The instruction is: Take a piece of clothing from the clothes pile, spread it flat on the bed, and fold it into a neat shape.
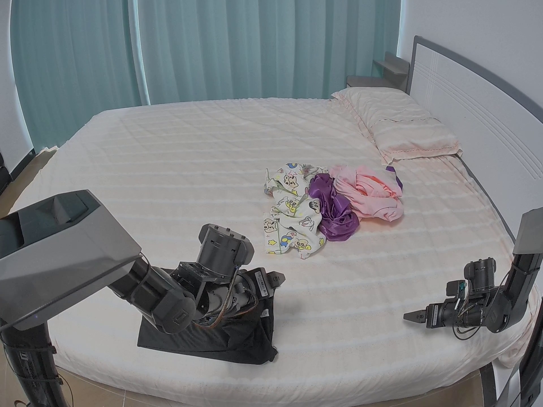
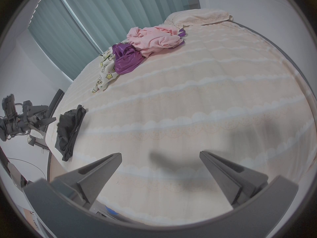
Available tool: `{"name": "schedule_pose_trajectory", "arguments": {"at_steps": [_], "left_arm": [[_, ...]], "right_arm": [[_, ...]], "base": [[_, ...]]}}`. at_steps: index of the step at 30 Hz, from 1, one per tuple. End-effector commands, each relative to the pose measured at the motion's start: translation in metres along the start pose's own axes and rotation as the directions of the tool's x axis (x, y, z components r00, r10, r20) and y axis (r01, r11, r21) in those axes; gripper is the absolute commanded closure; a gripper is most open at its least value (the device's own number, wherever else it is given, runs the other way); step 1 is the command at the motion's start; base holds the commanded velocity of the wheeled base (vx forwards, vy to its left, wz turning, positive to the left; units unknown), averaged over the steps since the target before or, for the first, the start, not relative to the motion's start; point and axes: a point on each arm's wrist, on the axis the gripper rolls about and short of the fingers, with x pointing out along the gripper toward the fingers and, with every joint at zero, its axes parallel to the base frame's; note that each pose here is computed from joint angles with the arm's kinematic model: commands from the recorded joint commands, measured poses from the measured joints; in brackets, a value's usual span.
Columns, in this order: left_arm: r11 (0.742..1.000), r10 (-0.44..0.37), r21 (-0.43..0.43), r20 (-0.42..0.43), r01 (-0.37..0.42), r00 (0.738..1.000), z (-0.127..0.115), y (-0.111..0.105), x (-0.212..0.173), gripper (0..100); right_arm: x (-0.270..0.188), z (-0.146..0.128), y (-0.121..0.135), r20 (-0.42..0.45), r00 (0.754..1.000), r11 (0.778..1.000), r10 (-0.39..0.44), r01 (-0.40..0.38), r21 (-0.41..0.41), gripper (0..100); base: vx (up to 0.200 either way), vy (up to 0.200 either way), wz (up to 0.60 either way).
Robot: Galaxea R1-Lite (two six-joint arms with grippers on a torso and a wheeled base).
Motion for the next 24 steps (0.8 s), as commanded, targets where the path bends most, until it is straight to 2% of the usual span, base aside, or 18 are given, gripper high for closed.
{"name": "schedule_pose_trajectory", "arguments": {"at_steps": [1, 12, 14, 15, 20, 24], "left_arm": [[0.999, -0.047, -0.006, 0.023, 0.047, 0.999, 0.003, -0.014, -0.011, 0], [0.997, -0.047, -0.056, 0.052, 0.050, 0.998, 0.014, -0.011, -0.022, 0], [0.997, -0.035, -0.074, 0.052, 0.039, 0.998, 0.015, -0.005, -0.028, 0], [0.995, -0.010, -0.096, 0.048, 0.015, 0.999, 0.016, 0.008, -0.036, 0], [0.984, 0.062, -0.165, 0.006, -0.060, 0.998, 0.004, 0.039, -0.050, 0], [0.965, 0.079, -0.250, -0.006, -0.078, 0.997, -0.003, 0.055, -0.054, 0]], "right_arm": [[0.000, 0.000, 0.000, -0.001, 1.000, 1.000, 0.000, 0.000, -0.001, 0], [0.000, 0.000, 0.000, 0.000, 1.000, 1.000, 0.001, -0.001, 0.000, 0], [0.000, 0.001, 0.001, 0.004, 1.000, 1.000, 0.004, -0.004, -0.001, 0], [-0.001, 0.002, 0.002, 0.009, 1.000, 1.000, 0.008, -0.008, -0.002, 0], [0.000, 0.002, 0.009, 0.008, 1.000, 1.000, 0.025, -0.025, -0.016, 0], [0.000, 0.003, 0.018, 0.011, 0.999, 0.999, 0.043, -0.043, 0.001, 0]], "base": [[0.000, 0.000, 0.00], [0.000, 0.000, 0.00], [0.000, 0.000, 0.00], [0.000, 0.000, 0.00], [0.000, 0.000, 0.00], [-0.200, 0.000, 0.00]]}}
